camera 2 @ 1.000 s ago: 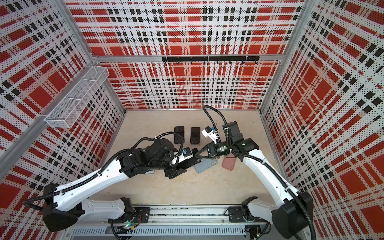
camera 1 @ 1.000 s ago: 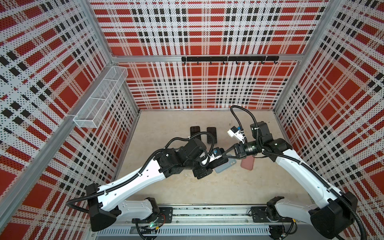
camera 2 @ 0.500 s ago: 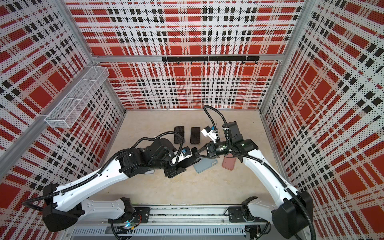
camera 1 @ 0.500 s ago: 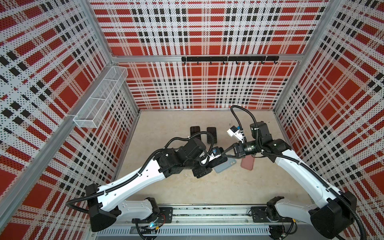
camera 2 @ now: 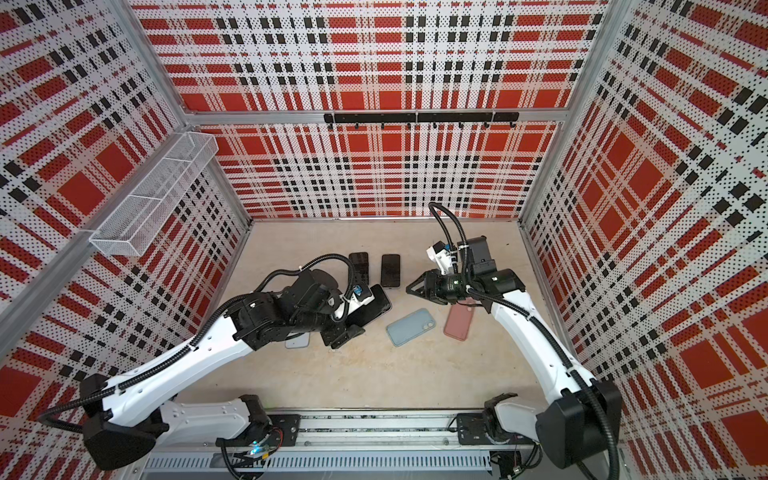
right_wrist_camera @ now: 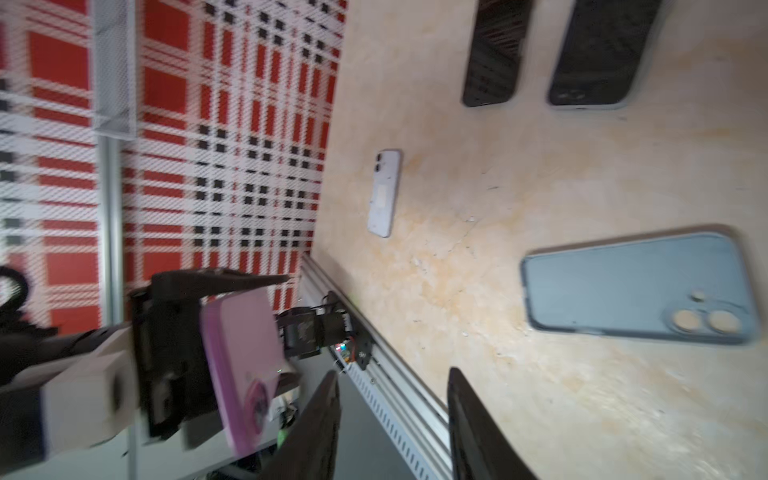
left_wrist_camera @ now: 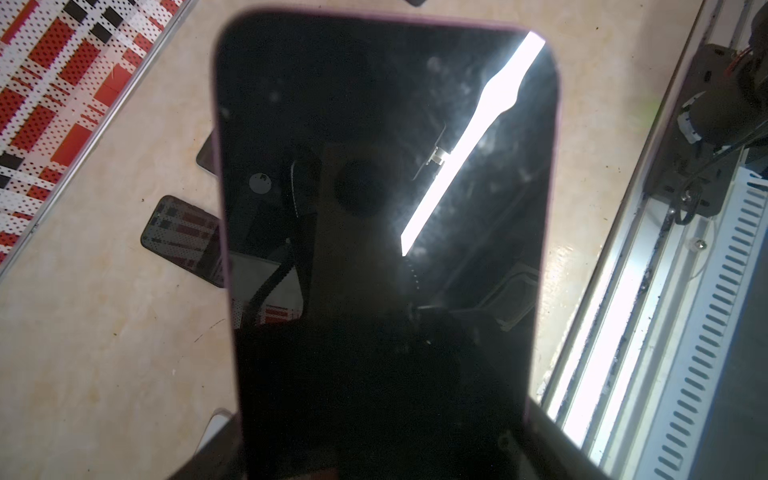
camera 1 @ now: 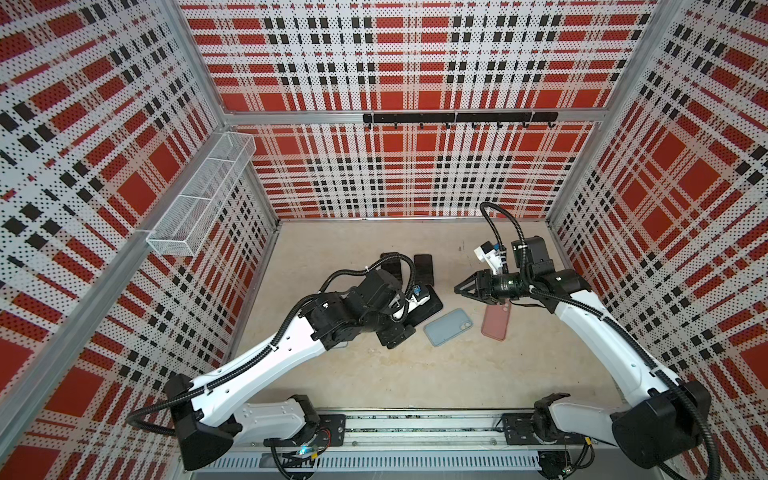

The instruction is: Put the phone into the phone case

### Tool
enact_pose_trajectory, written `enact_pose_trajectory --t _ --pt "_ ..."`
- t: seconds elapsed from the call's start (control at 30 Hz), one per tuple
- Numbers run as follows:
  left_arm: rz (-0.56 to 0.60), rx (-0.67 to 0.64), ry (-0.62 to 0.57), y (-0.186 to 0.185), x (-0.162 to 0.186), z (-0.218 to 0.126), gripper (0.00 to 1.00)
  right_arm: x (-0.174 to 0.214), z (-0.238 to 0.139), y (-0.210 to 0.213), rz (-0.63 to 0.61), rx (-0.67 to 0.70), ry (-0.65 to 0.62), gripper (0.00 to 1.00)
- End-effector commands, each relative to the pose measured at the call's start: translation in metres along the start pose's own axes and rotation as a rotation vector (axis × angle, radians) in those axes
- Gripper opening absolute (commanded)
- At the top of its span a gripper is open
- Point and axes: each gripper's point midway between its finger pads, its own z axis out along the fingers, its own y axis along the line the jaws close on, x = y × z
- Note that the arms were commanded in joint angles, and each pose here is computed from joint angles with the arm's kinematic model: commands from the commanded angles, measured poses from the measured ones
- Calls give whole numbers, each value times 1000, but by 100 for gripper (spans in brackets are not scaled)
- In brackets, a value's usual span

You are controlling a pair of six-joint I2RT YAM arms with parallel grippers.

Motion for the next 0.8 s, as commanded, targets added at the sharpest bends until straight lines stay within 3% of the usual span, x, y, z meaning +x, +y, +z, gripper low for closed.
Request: enact_pose_trajectory --t 0.0,0.3,0.53,0.77 --pt "-54 3 17 0 6 5 35 9 5 -72 4 351 66 42" --pt "-83 15 81 -2 20 12 36 17 51 -135 -23 606 196 45" --pt "-95 23 84 -3 23 13 36 17 82 -164 -47 703 231 48" --pt "-94 19 61 -3 20 7 36 9 100 -185 -54 760 219 44"
